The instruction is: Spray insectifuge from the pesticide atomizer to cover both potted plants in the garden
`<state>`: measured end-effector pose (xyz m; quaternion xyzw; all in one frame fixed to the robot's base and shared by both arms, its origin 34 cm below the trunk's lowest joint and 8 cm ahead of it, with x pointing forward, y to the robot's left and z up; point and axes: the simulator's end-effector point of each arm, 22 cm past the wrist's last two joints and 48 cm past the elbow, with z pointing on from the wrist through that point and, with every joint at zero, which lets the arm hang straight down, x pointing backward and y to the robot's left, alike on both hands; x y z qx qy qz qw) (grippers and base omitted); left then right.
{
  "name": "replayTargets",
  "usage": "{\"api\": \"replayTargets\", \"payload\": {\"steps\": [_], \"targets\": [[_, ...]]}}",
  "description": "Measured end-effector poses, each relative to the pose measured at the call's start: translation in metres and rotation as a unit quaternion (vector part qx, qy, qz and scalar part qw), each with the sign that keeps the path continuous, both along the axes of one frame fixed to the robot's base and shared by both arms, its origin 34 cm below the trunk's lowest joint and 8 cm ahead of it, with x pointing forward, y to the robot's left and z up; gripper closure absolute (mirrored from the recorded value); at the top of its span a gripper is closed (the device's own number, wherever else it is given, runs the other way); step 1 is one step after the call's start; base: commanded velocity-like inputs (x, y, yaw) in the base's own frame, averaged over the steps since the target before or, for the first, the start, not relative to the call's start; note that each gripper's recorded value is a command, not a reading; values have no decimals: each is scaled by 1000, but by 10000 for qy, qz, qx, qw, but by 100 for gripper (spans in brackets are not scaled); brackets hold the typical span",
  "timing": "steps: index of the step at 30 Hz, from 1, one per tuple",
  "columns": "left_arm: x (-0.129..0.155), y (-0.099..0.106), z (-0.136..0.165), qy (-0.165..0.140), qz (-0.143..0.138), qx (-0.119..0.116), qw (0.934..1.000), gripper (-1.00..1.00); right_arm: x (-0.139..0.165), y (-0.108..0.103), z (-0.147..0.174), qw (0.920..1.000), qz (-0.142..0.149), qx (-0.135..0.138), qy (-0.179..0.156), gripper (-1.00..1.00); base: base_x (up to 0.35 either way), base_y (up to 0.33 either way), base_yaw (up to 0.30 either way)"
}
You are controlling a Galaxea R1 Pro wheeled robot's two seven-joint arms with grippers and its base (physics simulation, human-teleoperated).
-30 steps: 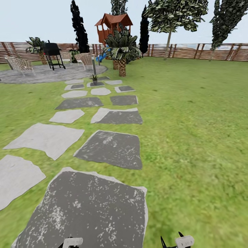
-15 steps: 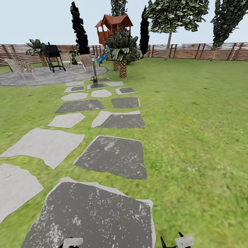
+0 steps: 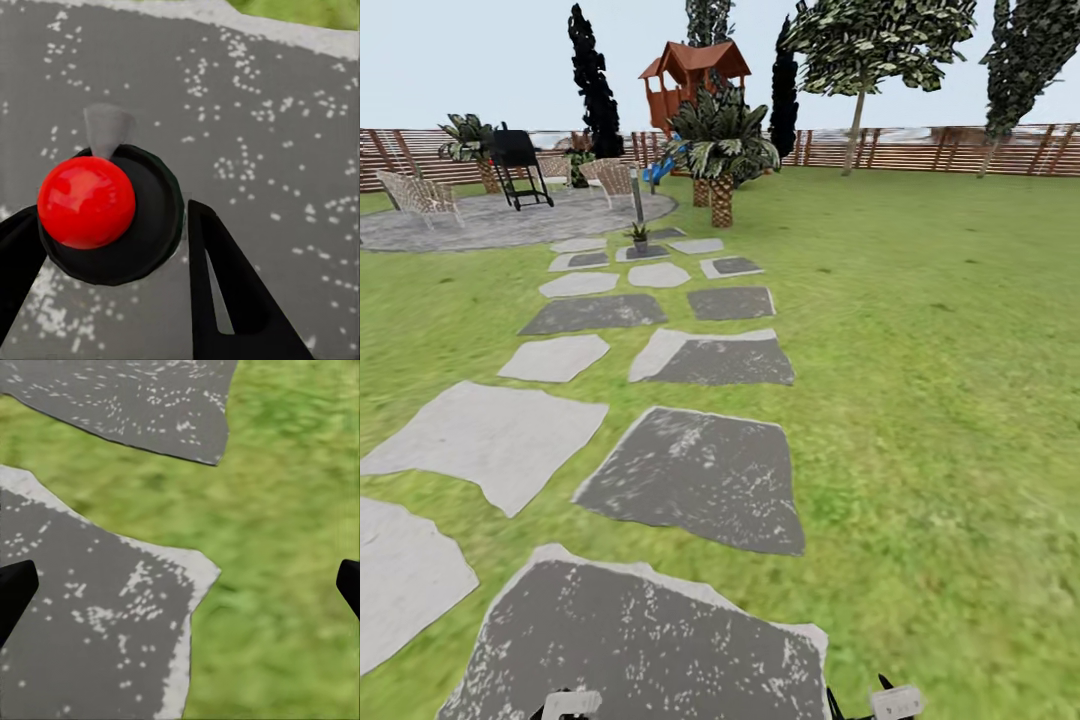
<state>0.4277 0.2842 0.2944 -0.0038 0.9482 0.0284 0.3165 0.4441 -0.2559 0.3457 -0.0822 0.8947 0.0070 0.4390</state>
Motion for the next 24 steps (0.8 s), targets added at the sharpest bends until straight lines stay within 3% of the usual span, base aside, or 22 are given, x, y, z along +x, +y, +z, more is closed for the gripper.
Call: {"api": "replayTargets", "payload": {"steps": [14, 24], "targets": [[-8, 0, -4, 88, 5, -3, 10000, 100, -5, -2, -4, 10000, -19, -16, 71, -100, 312, 99, 193], [-8, 0, -4, 92, 7, -4, 10000, 100, -5, -1, -4, 10000, -14, -12, 73, -100, 313, 99, 17]]}}
